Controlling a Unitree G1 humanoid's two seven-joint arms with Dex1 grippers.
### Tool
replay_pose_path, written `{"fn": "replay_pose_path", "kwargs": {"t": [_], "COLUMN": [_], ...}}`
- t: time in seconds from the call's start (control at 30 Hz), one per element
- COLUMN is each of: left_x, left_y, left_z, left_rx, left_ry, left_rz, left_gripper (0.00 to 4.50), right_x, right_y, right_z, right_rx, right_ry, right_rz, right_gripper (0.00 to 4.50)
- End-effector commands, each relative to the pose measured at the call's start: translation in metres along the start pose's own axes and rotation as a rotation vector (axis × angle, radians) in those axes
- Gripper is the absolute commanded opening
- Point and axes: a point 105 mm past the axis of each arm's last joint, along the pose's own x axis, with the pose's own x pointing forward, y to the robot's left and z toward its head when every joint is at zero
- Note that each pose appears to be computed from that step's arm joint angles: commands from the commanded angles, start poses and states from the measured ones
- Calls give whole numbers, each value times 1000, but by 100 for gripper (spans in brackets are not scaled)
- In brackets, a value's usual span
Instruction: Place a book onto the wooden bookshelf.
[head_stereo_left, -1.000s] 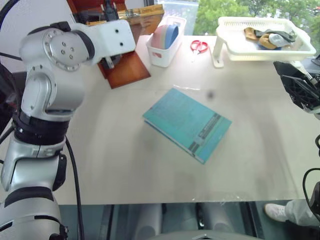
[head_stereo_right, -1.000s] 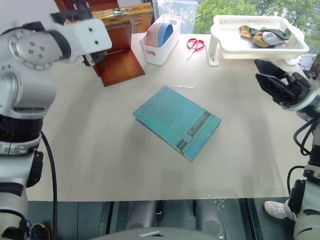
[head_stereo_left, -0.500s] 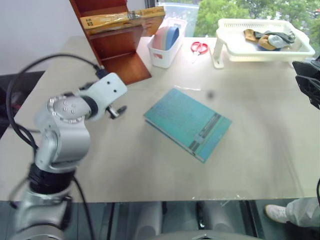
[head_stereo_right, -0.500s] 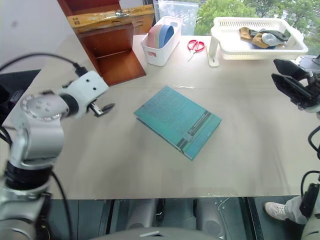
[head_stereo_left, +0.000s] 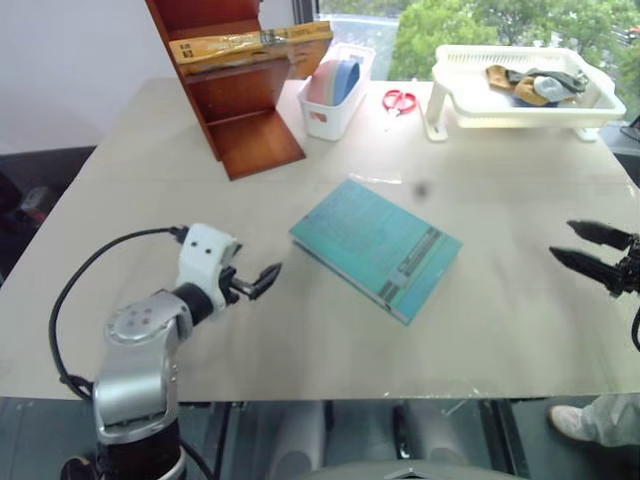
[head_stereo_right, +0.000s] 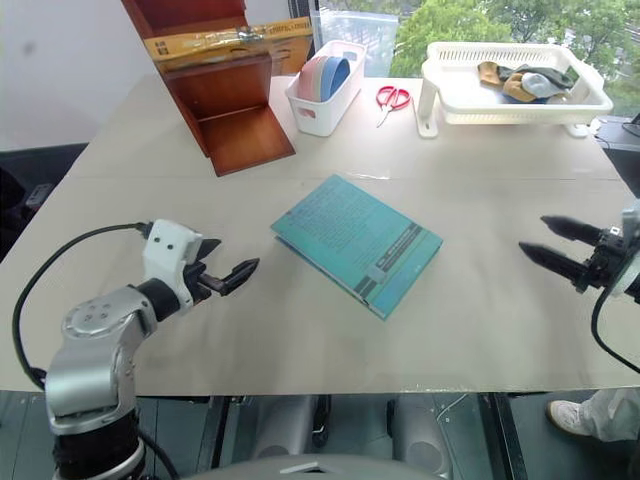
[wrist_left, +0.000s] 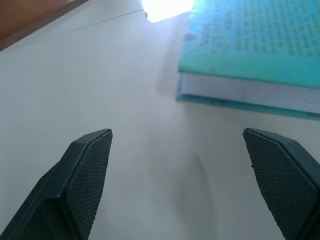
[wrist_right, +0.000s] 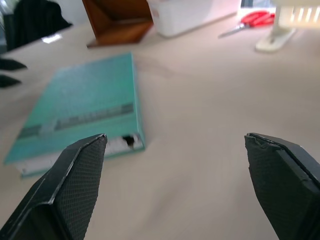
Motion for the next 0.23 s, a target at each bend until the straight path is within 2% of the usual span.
{"fn": "replay_pose_path", "kwargs": {"t": [0.03, 0.1, 0.23], "left_x": [-9, -13, -20], "left_y": [1, -5, -16], "left_z": [-4, -9, -15], "left_rx": [-18, -30, -67], "left_ry": [-33, -40, -60], "left_rz": [2, -32, -97], "left_gripper": [441, 441, 441], "right_x": [-6, -7, -7], "right_y": [-4, -5, -9], "right_z": [-15, -28, -36], "right_rx": [-116, -153, -153], "right_ry": [111, 156, 152], "right_rz": [-49, -67, -93], "right_gripper": [450, 450, 450]}}
